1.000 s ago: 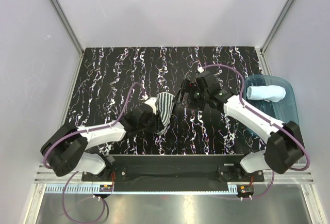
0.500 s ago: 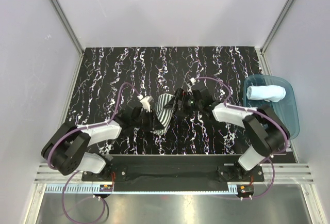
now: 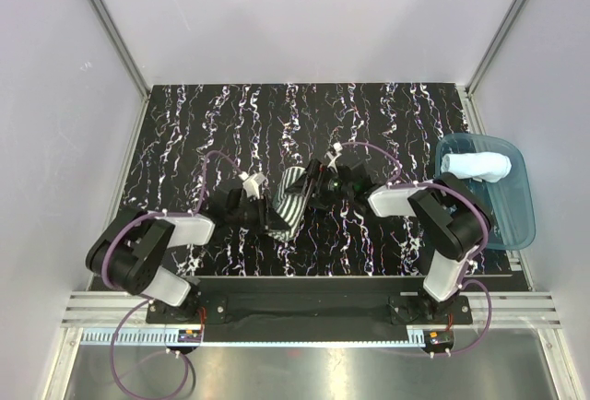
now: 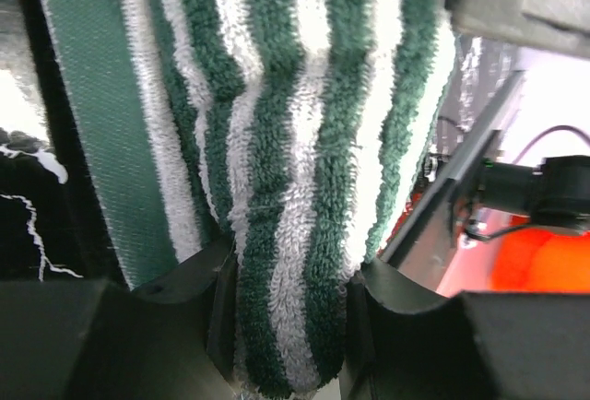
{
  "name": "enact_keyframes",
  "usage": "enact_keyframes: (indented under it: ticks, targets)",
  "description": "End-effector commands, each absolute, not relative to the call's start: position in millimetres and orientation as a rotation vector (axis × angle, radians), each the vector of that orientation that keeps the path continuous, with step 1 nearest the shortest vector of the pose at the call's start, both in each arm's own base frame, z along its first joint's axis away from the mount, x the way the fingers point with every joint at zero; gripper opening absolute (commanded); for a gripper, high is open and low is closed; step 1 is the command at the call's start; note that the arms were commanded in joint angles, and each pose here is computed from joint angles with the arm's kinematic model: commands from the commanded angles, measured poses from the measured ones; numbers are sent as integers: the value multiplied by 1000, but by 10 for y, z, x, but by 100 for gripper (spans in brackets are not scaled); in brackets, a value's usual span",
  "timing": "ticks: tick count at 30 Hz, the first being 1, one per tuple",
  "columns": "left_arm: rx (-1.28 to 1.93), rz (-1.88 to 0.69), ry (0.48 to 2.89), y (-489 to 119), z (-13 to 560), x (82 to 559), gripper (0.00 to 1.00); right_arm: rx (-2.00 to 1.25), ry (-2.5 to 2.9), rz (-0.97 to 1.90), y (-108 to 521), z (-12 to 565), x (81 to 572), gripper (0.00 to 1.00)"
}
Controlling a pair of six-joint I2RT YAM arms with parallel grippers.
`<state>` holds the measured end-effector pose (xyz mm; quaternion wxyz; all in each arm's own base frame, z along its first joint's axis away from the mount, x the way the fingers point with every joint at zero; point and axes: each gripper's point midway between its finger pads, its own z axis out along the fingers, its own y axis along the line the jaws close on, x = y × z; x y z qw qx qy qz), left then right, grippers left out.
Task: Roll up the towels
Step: Roll the towel, then place the rolled towel into the container
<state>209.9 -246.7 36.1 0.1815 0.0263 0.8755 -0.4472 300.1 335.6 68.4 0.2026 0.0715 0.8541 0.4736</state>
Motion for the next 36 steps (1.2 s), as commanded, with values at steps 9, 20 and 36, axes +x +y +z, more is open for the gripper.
enact_keyframes:
  ticks: [9, 20, 36]
  targets:
    - [-251, -1442, 2583, -2276, 115, 1949, 28, 111, 2234, 1508, 3677, 754, 2799, 99]
    - [-375, -1536, 2561, -2221, 68, 1986, 28, 122, 2192, 1557, 3695, 663, 2757, 100]
    - [-297, -1528, 2582, -2272, 86, 1976, 50, 93, 2186, 1616, 3962, 586, 2746, 50]
